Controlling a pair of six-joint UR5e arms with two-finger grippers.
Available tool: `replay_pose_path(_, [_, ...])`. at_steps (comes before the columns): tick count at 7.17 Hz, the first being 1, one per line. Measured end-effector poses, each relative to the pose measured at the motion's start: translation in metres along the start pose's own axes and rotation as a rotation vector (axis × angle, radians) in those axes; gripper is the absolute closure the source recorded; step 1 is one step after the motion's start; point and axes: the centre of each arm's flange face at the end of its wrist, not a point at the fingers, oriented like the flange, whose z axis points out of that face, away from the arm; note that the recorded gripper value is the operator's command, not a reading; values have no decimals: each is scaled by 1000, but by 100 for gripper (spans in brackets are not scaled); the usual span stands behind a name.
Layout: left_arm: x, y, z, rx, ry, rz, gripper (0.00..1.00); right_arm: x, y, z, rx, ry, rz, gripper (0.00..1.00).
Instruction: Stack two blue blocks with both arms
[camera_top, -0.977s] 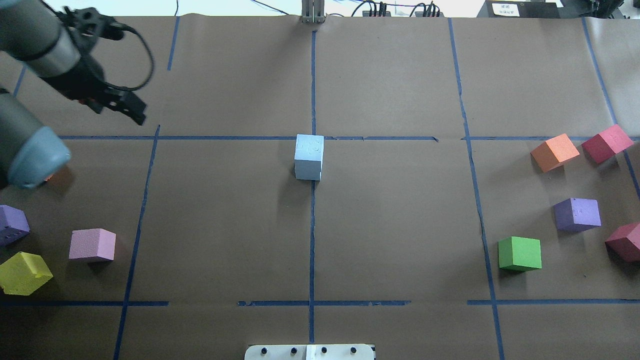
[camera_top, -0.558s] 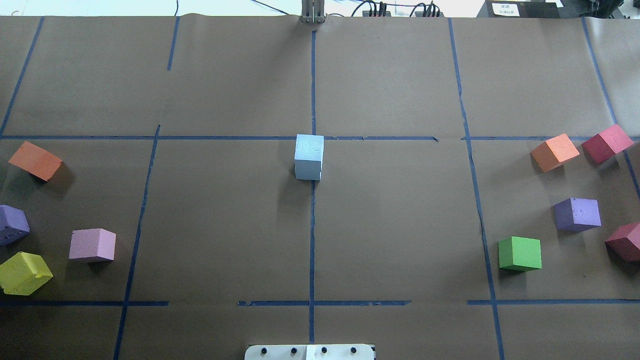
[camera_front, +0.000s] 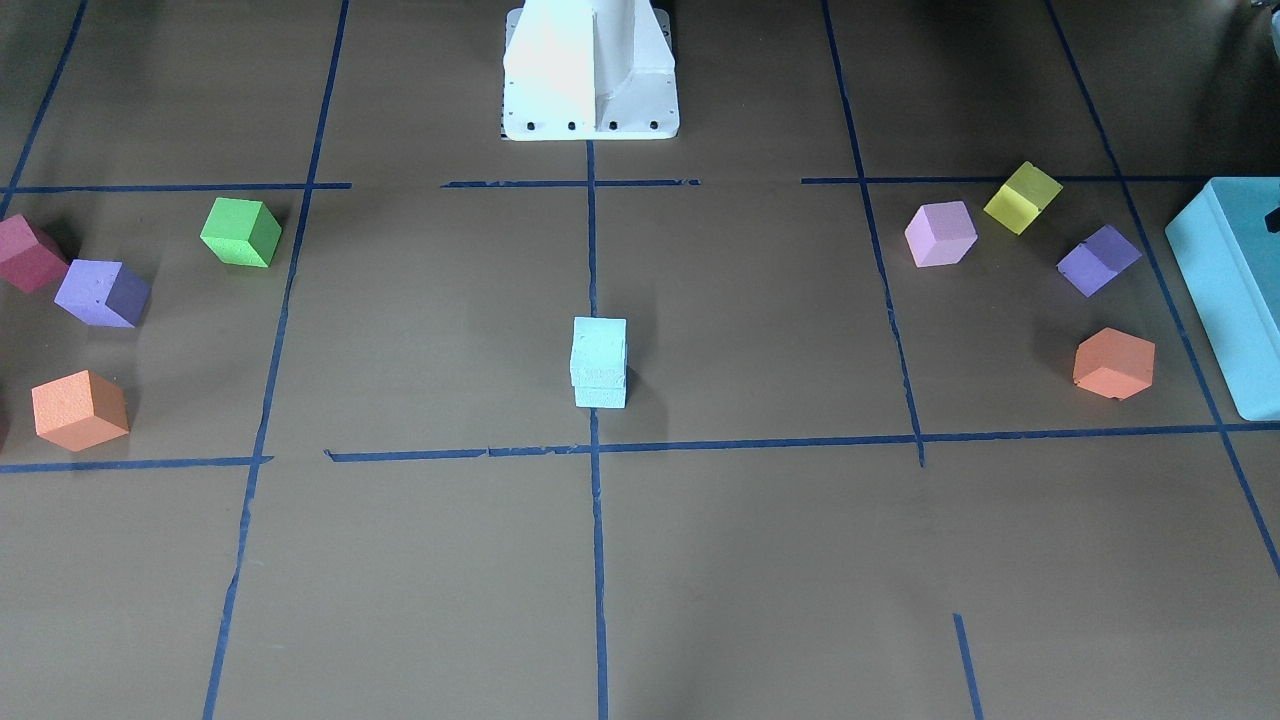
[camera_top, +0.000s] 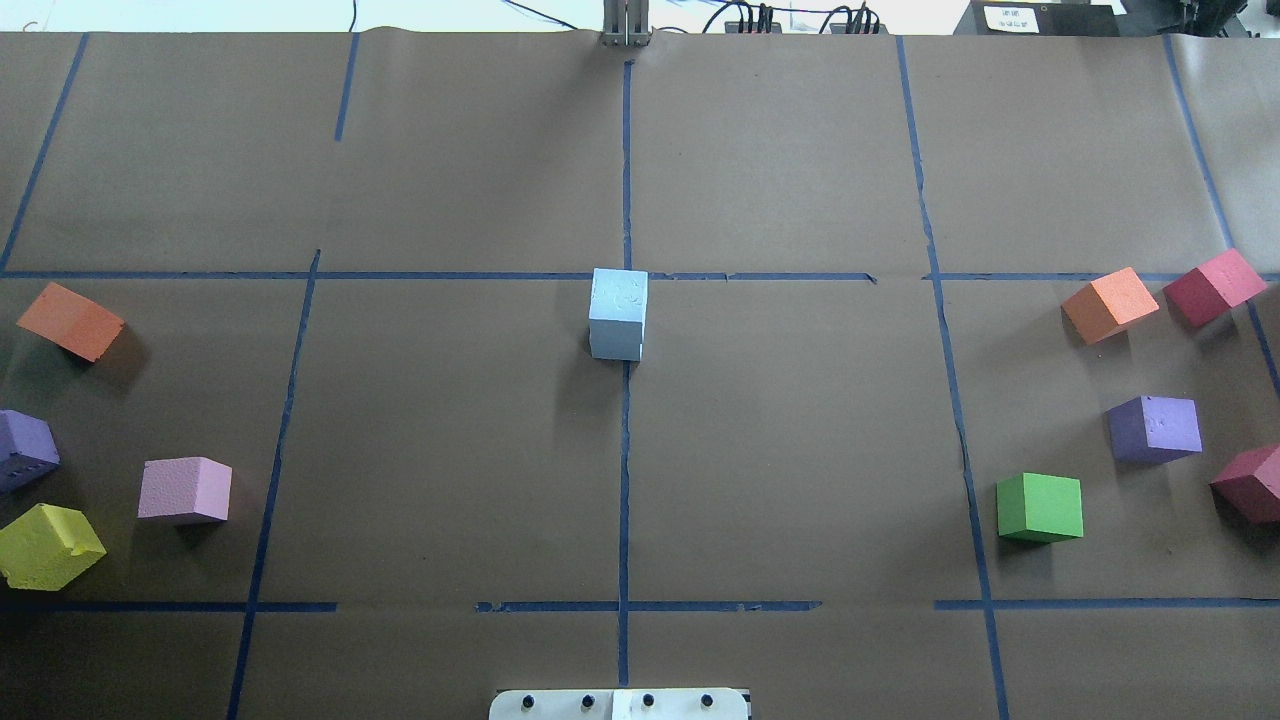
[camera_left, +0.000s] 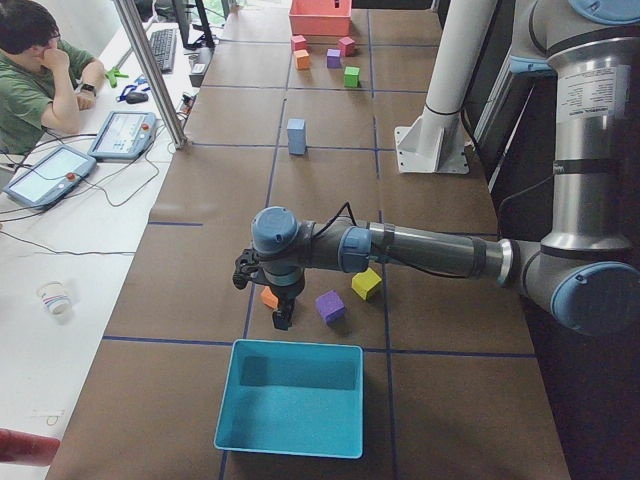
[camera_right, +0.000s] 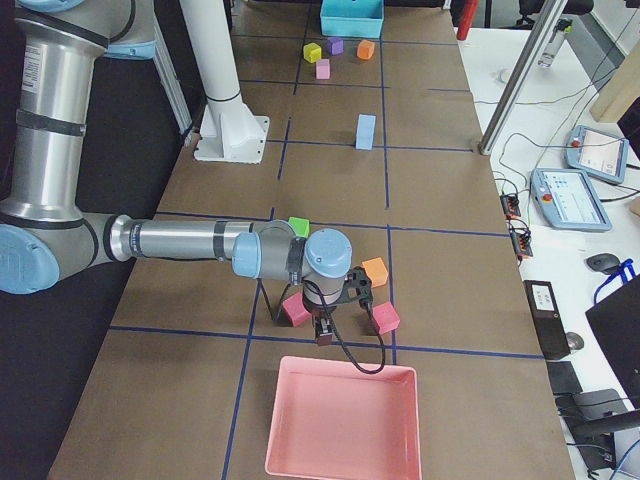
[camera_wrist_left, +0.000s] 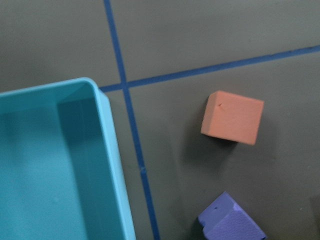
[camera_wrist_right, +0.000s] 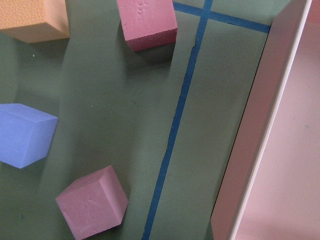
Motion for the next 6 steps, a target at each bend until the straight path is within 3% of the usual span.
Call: replay_pose_path(6, [-42, 28, 21, -36, -11, -81, 0, 0, 0, 0, 0, -1, -2, 0])
